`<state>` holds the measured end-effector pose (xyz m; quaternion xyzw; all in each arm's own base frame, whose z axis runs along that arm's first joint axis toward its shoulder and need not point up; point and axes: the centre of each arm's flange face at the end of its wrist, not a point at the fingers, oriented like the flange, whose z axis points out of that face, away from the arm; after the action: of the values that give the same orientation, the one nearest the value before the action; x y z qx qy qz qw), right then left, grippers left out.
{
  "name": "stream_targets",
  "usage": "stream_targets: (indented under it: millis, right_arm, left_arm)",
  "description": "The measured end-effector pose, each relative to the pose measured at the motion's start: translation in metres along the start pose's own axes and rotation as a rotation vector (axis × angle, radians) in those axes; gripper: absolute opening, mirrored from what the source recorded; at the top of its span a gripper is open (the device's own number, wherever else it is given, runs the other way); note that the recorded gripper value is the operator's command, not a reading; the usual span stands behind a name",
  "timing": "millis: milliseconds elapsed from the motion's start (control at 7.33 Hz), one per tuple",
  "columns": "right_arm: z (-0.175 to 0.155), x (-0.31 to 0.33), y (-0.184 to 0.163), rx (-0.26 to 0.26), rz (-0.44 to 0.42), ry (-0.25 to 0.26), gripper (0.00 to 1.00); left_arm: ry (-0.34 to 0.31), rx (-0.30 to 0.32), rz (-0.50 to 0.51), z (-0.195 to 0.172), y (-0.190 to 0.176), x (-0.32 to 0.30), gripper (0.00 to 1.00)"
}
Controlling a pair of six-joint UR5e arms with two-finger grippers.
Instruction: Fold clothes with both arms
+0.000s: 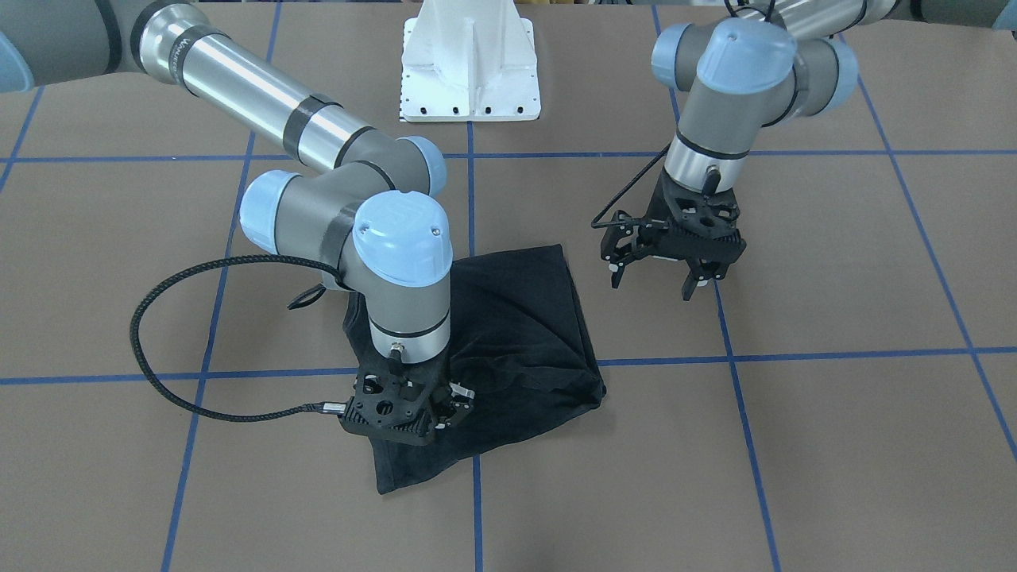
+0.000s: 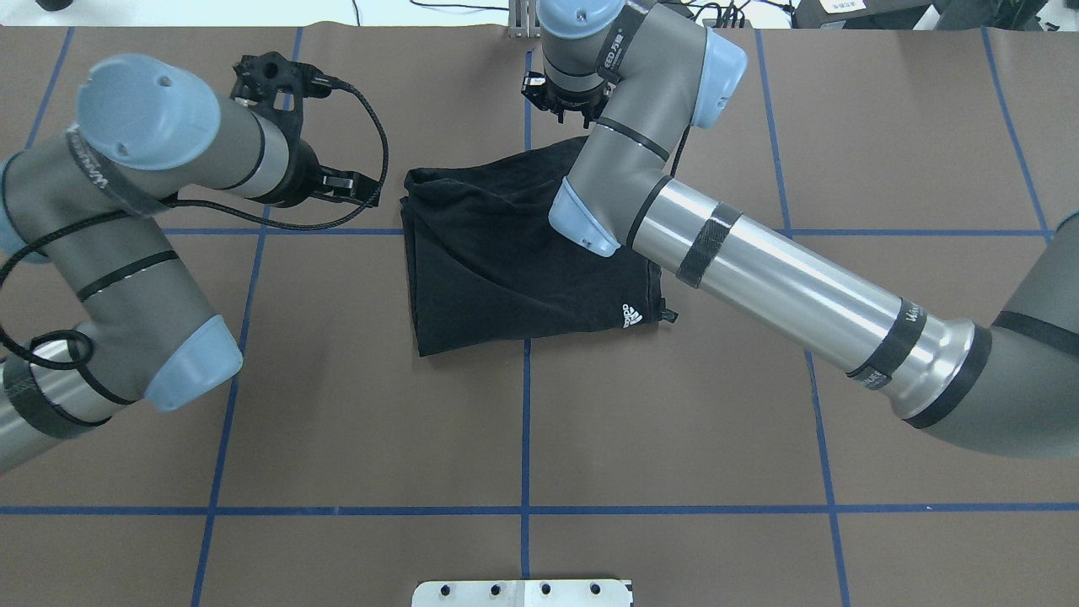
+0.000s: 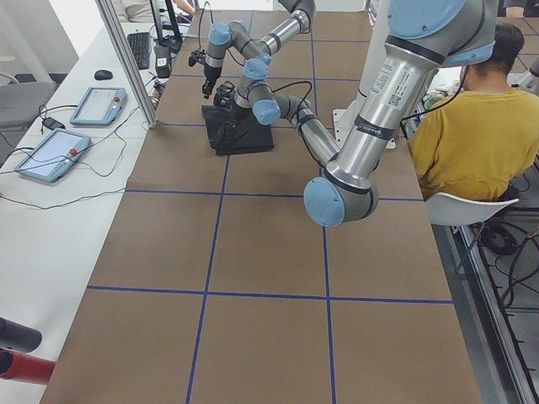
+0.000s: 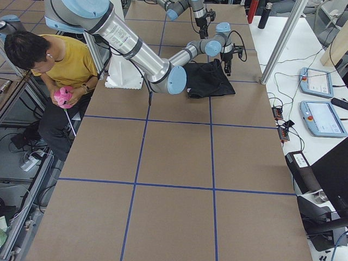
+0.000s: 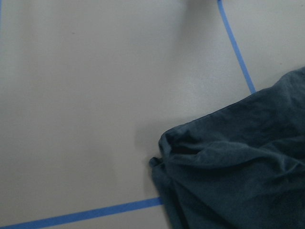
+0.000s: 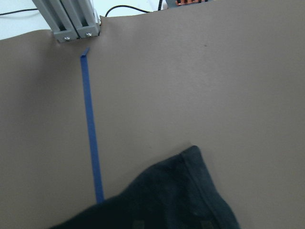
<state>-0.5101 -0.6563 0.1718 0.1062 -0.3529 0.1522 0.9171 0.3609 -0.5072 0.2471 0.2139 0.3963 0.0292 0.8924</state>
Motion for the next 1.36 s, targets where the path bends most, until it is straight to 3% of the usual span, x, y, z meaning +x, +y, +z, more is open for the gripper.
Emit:
stream_targets:
  millis: [273, 545, 818, 955, 1364]
  right_arm:
    - [-0.052, 0.094, 0.001, -0.075, -0.105, 0.02, 1.0]
    - [-0.082, 0.226, -0.01, -0.148, -0.187, -0.009, 1.0]
    - [-0.085, 0.353, -0.024, -0.202, -0.262, -0.008, 1.0]
    - [-0.08, 0.415, -0.025, -0.225, -0.288, 0.012, 1.0]
    - [-0.065, 0.585, 0.001, -0.31, -0.301, 0.089, 1.0]
  left_arm:
    - [-0.048, -0.083, 0.061, -0.048, -0.009, -0.067, 1.0]
    - [-0.099, -0.186, 0.068, -0.065, -0.002, -0.182, 1.0]
    - [-0.126, -0.293, -0.063, -0.07, 0.025, -0.305, 1.0]
    - [-0.136, -0.334, -0.079, -0.073, 0.046, -0.354, 1.0]
    - [-0.156, -0.386, -0.094, -0.101, 0.117, -0.465, 1.0]
